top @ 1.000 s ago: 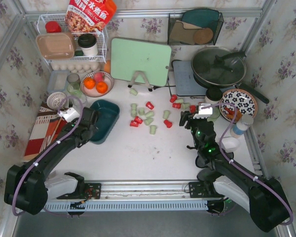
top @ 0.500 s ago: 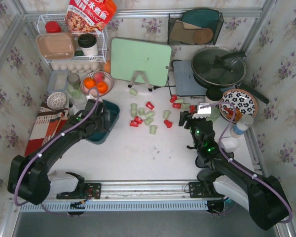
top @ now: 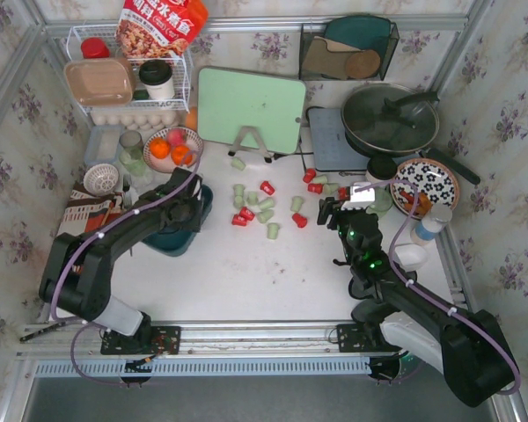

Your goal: Mix the coffee capsules in the storage basket

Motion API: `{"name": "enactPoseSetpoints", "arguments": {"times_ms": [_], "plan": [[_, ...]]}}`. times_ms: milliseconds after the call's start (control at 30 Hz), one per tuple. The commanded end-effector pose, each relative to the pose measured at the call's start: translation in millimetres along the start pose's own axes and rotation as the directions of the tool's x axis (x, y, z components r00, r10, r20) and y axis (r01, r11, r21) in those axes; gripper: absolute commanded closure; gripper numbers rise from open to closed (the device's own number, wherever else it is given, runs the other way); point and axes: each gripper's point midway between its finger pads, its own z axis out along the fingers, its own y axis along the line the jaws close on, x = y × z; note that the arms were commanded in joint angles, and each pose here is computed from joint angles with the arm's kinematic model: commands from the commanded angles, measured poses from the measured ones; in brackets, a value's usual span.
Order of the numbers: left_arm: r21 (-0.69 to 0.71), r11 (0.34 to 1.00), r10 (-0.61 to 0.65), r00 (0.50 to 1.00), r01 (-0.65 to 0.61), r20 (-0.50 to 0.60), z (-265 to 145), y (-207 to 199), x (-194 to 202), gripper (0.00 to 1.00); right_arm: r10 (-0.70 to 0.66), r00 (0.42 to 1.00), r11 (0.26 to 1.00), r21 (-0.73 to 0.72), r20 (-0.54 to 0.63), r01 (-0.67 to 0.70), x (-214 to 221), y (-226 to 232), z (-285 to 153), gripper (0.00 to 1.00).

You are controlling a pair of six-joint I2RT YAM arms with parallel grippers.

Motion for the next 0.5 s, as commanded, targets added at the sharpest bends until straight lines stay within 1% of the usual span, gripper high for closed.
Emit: {"name": "enactPoseSetpoints", "arguments": {"times_ms": [0,33,100,167,267,333,467], "plan": [[-0.03,0.999,-0.019,1.0,0.019,-0.009,10,2,-10,0.73,0.01,1.0,1.0,-0.014,0.011,-0.01,-5,4,3,0.29],[-0.03,0.999,-0.027,1.0,0.027,-0.012,11,0,-13,0.78,0.009,1.0,1.0,-0.014,0.008,-0.009,-4,4,3,0.29],[-0.019,0.999,-0.044,0.999,0.043,-0.014,14,-5,-20,0.82,0.006,1.0,1.0,-0.014,0.001,-0.006,-2,5,4,0.29],[-0.011,0.998,-0.066,0.998,0.066,-0.009,17,-10,-28,0.9,0.004,1.0,1.0,-0.012,-0.005,-0.004,-1,4,5,0.29],[-0.016,0.993,-0.113,0.993,0.113,0.017,22,-15,-49,0.98,0.0,1.0,1.0,-0.013,-0.013,0.0,1,5,7,0.29],[-0.004,0.992,-0.123,0.992,0.123,0.031,27,-21,-65,1.0,-0.005,1.0,1.0,-0.014,-0.018,0.004,2,5,8,0.29],[0.007,0.995,-0.104,0.994,0.104,0.035,40,-37,-91,1.0,-0.008,1.0,1.0,-0.015,-0.028,0.008,4,6,9,0.29]]}}
